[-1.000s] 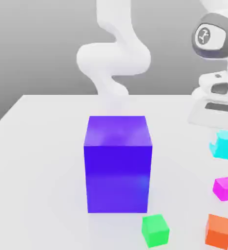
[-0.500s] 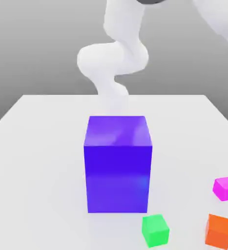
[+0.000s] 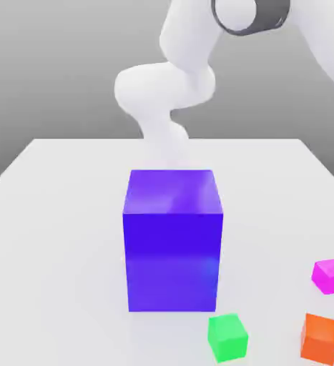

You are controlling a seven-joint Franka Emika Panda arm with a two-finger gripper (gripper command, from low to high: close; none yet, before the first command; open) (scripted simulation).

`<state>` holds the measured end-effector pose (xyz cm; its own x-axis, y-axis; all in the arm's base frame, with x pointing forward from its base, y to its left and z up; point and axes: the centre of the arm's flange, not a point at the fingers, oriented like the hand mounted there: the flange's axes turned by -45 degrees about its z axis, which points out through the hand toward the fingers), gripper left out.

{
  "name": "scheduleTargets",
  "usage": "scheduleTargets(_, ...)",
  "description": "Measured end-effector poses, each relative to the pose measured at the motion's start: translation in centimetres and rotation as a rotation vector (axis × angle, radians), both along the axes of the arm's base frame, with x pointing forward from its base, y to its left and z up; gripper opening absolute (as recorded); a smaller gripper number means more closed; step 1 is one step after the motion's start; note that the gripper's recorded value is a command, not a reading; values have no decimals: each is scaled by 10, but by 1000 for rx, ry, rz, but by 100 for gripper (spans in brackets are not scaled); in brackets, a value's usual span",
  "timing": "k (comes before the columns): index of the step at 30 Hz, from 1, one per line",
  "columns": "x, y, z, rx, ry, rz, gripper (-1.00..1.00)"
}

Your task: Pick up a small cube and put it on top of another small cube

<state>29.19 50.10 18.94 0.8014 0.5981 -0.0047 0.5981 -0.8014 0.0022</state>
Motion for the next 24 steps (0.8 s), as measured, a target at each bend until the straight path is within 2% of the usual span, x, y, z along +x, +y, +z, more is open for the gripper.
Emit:
scheduleTargets(12,15,-154,2,0,-1,-380,100)
scheduleTargets(17,17,-167,-45,6,-2,-419,100)
scheduleTargets(18,16,-167,-56,6,-2,-419,-100)
scheduleTargets(24,16,-168,-61,7,-3,-419,-100)
